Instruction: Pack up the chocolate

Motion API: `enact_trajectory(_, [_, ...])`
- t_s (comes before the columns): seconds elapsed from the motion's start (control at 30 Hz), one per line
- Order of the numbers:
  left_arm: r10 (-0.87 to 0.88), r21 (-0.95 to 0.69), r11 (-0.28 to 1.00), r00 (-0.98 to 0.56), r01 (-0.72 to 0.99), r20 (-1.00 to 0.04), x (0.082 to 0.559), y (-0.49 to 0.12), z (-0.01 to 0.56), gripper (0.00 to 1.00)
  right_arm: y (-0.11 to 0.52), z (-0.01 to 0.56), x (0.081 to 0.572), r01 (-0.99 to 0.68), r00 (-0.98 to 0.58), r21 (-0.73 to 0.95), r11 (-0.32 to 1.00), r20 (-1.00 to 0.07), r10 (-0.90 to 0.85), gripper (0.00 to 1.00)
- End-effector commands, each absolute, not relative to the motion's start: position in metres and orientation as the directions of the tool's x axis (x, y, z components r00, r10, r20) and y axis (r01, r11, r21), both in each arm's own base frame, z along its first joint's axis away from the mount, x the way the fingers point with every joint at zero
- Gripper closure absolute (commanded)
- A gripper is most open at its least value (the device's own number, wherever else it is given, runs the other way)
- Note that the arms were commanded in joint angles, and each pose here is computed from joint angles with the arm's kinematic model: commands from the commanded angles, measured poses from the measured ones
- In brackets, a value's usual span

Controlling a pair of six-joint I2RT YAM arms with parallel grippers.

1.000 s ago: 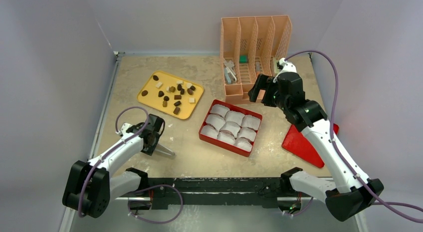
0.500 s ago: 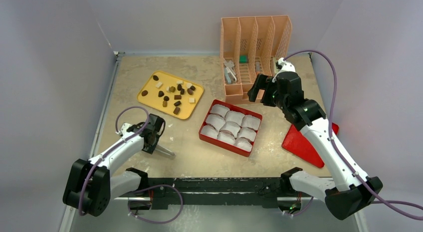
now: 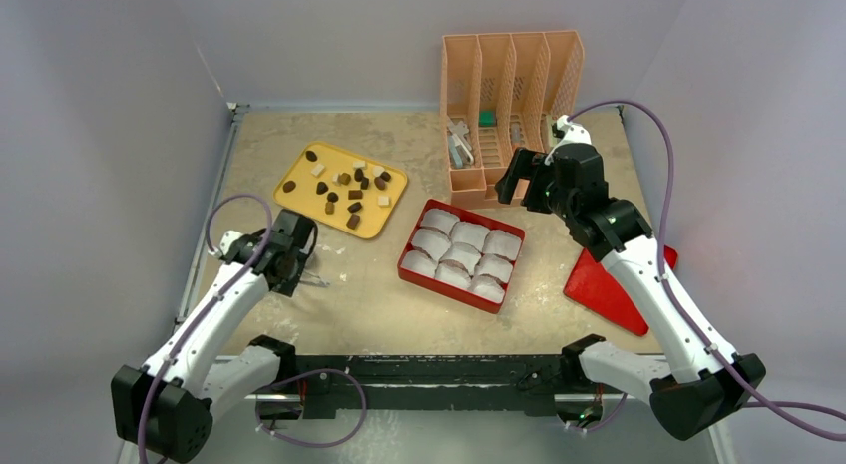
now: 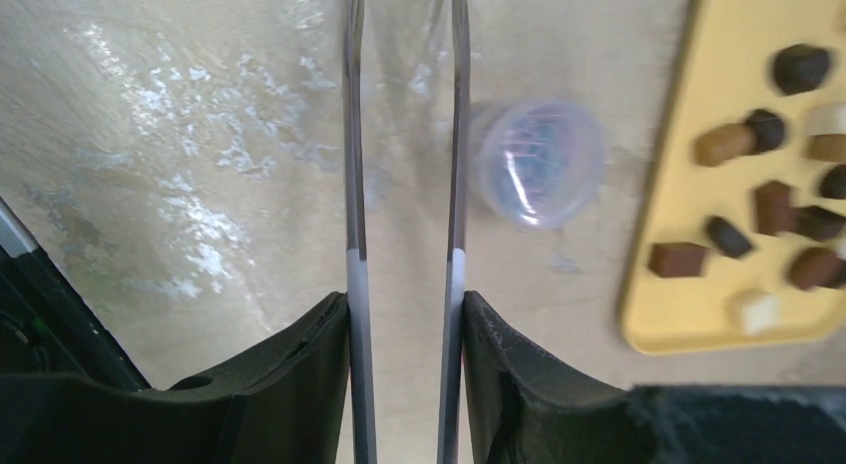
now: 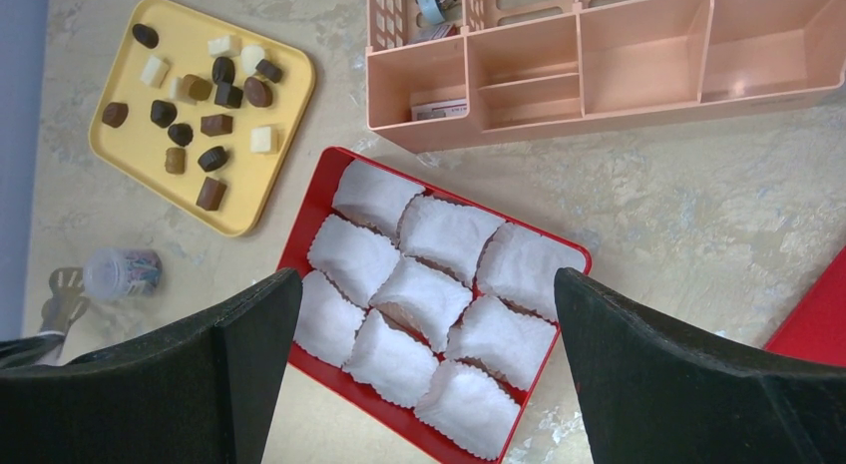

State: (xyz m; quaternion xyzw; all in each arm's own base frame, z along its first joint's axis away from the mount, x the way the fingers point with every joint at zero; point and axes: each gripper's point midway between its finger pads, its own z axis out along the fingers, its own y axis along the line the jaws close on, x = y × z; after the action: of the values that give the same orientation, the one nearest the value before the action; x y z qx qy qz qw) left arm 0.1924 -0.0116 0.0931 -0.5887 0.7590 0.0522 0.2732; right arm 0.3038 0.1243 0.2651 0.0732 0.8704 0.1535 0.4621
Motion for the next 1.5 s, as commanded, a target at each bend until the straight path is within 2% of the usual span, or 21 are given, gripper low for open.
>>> enact_trajectory(0.0, [-0.862, -0.301, 0.269, -0.089, -0.915, -0.499, 0.189, -0.003, 0.136, 0.58, 0.122, 0.277, 0.304, -0.016, -0.522, 0.351, 0.936, -0.801, 0.292, 0.02])
enact_trajectory(0.1, [-0.868, -0.354, 0.256, -0.053, -0.900, -0.494, 0.192, -0.001, 0.158, 0.58, 0.122, 0.279, 0.304, -0.018, -0.518, 0.358, 0.933, -0.802, 0.298, 0.02])
enact_trajectory(0.2, [-0.846, -0.401, 0.289, -0.035, -0.869, -0.533, 0.200, 0.005, 0.185, 0.59, 0.122, 0.282, 0.303, -0.018, -0.513, 0.363, 0.932, -0.803, 0.303, 0.02])
enact_trajectory(0.3, [-0.788, -0.404, 0.404, -0.088, -0.821, -0.609, 0.215, 0.008, 0.212, 0.61, 0.121, 0.284, 0.302, -0.020, -0.511, 0.363, 0.932, -0.805, 0.302, 0.02])
enact_trajectory(0.43, [-0.665, -0.341, 0.617, -0.239, -0.709, -0.708, 0.240, 0.001, 0.237, 0.63, 0.120, 0.286, 0.299, -0.025, -0.507, 0.362, 0.932, -0.808, 0.300, 0.02])
enact_trajectory(0.57, [-0.553, -0.315, 0.783, -0.368, -0.536, -0.748, 0.262, -0.022, 0.252, 0.64, 0.118, 0.286, 0.298, -0.024, -0.505, 0.356, 0.934, -0.811, 0.296, 0.02])
enact_trajectory(0.7, [-0.443, -0.304, 0.889, -0.472, -0.342, -0.762, 0.272, -0.049, 0.258, 0.64, 0.117, 0.285, 0.296, -0.019, -0.505, 0.350, 0.936, -0.812, 0.293, 0.02])
enact_trajectory(1.07, [-0.164, -0.087, 0.986, -0.707, -0.144, -0.688, 0.276, -0.063, 0.214, 0.67, 0.112, 0.283, 0.295, -0.009, -0.500, 0.335, 0.942, -0.817, 0.286, 0.02])
enact_trajectory(1.47, [-0.074, -0.119, 0.993, -0.785, 0.000, -0.615, 0.290, -0.093, 0.187, 0.66, 0.112, 0.280, 0.296, -0.005, -0.503, 0.326, 0.945, -0.818, 0.279, 0.02])
